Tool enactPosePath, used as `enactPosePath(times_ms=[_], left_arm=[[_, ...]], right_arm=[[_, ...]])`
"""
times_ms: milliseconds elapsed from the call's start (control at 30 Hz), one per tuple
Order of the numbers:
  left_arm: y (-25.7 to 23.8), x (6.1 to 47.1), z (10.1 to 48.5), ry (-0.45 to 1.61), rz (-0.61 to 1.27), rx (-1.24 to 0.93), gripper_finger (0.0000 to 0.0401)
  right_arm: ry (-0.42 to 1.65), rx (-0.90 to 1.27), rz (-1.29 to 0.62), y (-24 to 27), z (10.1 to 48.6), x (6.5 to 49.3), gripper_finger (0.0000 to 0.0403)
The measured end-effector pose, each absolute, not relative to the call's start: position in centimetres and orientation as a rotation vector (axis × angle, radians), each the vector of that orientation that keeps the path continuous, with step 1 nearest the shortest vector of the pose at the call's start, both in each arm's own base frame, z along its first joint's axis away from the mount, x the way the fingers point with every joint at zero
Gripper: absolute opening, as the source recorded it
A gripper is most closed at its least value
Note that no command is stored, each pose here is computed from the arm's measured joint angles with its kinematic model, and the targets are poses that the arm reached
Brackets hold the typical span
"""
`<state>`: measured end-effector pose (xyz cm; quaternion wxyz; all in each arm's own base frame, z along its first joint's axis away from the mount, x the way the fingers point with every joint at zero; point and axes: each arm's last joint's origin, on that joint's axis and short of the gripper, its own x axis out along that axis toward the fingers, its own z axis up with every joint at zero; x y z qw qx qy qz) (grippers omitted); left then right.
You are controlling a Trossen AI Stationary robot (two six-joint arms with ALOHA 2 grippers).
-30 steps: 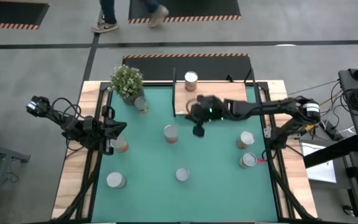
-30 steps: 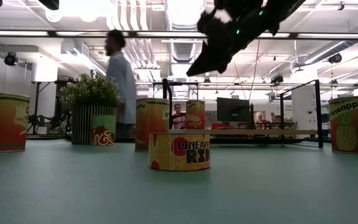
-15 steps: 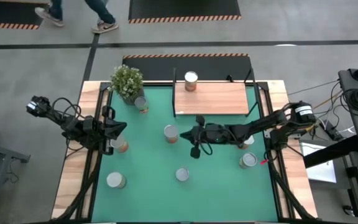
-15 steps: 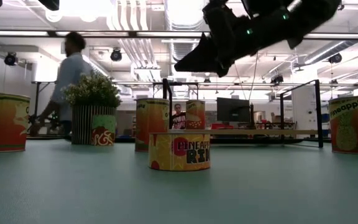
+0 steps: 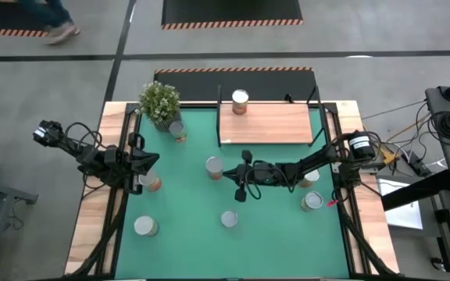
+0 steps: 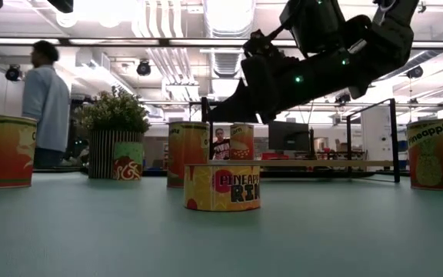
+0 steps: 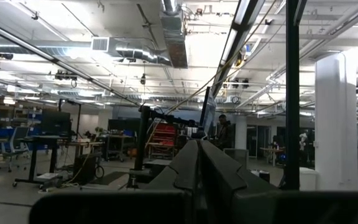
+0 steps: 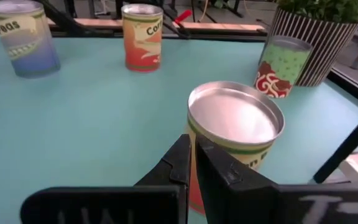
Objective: Pick and place cans onto a shelf
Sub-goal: Put the orange can on the shelf
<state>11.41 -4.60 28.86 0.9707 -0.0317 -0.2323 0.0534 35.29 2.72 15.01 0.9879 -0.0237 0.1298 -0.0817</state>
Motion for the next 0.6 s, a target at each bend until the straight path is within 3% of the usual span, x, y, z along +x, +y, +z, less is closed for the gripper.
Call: enactPosePath(times_ms=[267,400,600], left_arm=[[-4.60,11.41,28.86,-0.469,0.108,-0.064,0.0000],[-4.60,11.41,28.86,-0.469,0.108,-0.064,0.0000],[-4.60,11.41,28.86,-0.469,0.108,-0.063,0.0000]], right_arm=[[0.245,-0.015,-0.173,2.53,15.33,35.28,0.0038],[0.257,0.001,-0.209,2.16,15.05,35.29,0.0093],[0.250,0.002,-0.264,2.00,15.14,35.26,0.0207]])
